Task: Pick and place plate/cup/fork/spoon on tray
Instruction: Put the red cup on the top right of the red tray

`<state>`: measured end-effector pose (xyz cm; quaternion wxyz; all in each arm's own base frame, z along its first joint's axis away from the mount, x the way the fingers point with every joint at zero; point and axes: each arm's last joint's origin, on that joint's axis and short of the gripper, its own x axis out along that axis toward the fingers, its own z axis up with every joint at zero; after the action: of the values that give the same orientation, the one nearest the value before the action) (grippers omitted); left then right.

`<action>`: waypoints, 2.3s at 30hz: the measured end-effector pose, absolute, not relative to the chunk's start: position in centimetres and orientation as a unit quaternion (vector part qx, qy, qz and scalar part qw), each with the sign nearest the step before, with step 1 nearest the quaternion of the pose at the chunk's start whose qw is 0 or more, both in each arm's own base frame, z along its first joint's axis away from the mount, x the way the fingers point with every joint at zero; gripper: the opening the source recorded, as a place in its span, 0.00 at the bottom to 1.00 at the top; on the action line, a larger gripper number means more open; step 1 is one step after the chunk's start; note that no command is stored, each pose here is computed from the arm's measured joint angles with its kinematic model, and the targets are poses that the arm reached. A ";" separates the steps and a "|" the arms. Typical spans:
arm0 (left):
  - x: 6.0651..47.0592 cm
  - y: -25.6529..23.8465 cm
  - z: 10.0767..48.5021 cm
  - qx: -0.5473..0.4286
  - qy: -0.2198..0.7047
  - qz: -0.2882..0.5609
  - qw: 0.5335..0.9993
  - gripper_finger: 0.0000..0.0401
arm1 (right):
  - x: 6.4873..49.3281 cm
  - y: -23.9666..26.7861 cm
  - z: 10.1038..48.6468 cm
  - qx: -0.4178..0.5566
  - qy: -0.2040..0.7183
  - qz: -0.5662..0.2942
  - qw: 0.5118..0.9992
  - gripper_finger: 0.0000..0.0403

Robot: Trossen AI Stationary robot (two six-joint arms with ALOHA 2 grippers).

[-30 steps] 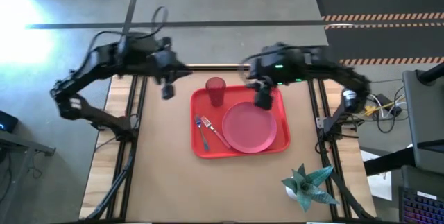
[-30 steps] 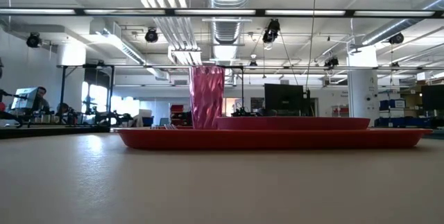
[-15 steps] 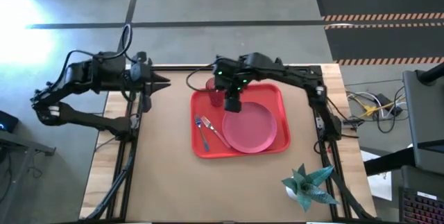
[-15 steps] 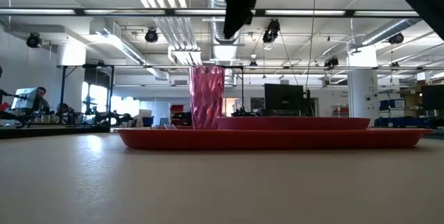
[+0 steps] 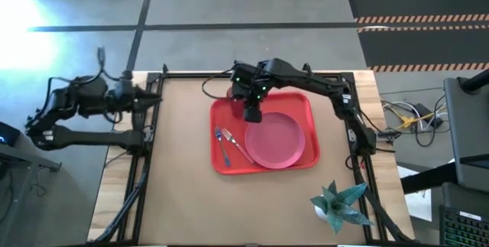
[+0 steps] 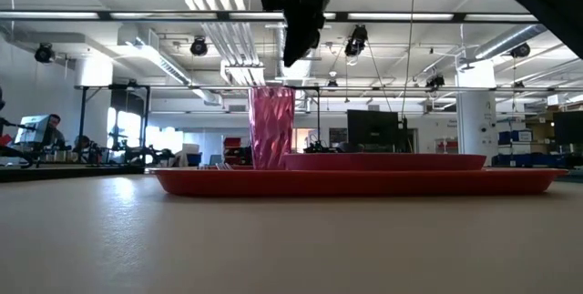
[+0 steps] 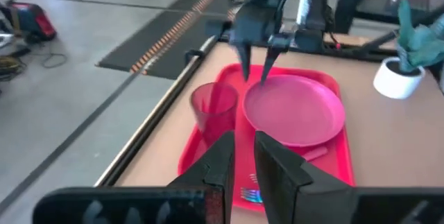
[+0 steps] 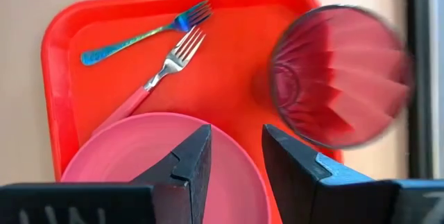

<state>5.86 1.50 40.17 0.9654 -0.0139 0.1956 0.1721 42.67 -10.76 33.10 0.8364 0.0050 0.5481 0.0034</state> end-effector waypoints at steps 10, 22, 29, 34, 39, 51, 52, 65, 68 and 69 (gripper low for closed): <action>4.5 1.3 36.0 -0.037 0.141 0.182 0.972 0.09 | 41.1 -12.4 34.9 -0.002 0.532 -0.013 0.847 0.29; 4.7 1.3 34.0 -0.060 0.135 0.185 0.972 0.09 | 40.6 -14.8 34.8 0.045 0.511 0.012 0.858 0.29; 4.6 1.3 33.8 -0.071 0.122 0.186 0.972 0.09 | 41.7 -15.1 33.3 0.077 0.500 0.059 0.861 0.29; 4.6 1.3 33.8 -0.071 0.121 0.184 0.973 0.09 | 42.9 -15.4 31.0 0.089 0.516 0.079 0.848 0.29; 4.6 1.3 33.8 -0.071 0.121 0.184 0.973 0.09 | 43.2 -15.5 30.2 0.085 0.521 0.087 0.845 0.29; 4.7 1.3 33.6 -0.071 0.125 0.184 0.972 0.09 | 43.1 -15.8 30.2 0.073 0.519 0.090 0.847 0.29; 4.7 1.3 33.6 -0.071 0.125 0.184 0.972 0.09 | 43.1 -15.9 30.2 0.072 0.518 0.090 0.847 0.29; 4.7 1.3 33.6 -0.071 0.125 0.184 0.972 0.09 | 42.2 -16.0 32.1 0.058 0.500 0.086 0.860 0.29; 4.7 1.3 33.6 -0.071 0.125 0.184 0.972 0.09 | 41.9 -15.9 32.7 0.058 0.495 0.083 0.863 0.29; 4.7 1.3 33.6 -0.071 0.125 0.184 0.972 0.09 | 41.9 -15.9 32.7 0.057 0.494 0.083 0.863 0.29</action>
<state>4.68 1.32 33.57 0.9723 -0.0714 0.1252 0.1841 41.90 -15.91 32.73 0.8634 0.0572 0.4943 0.0832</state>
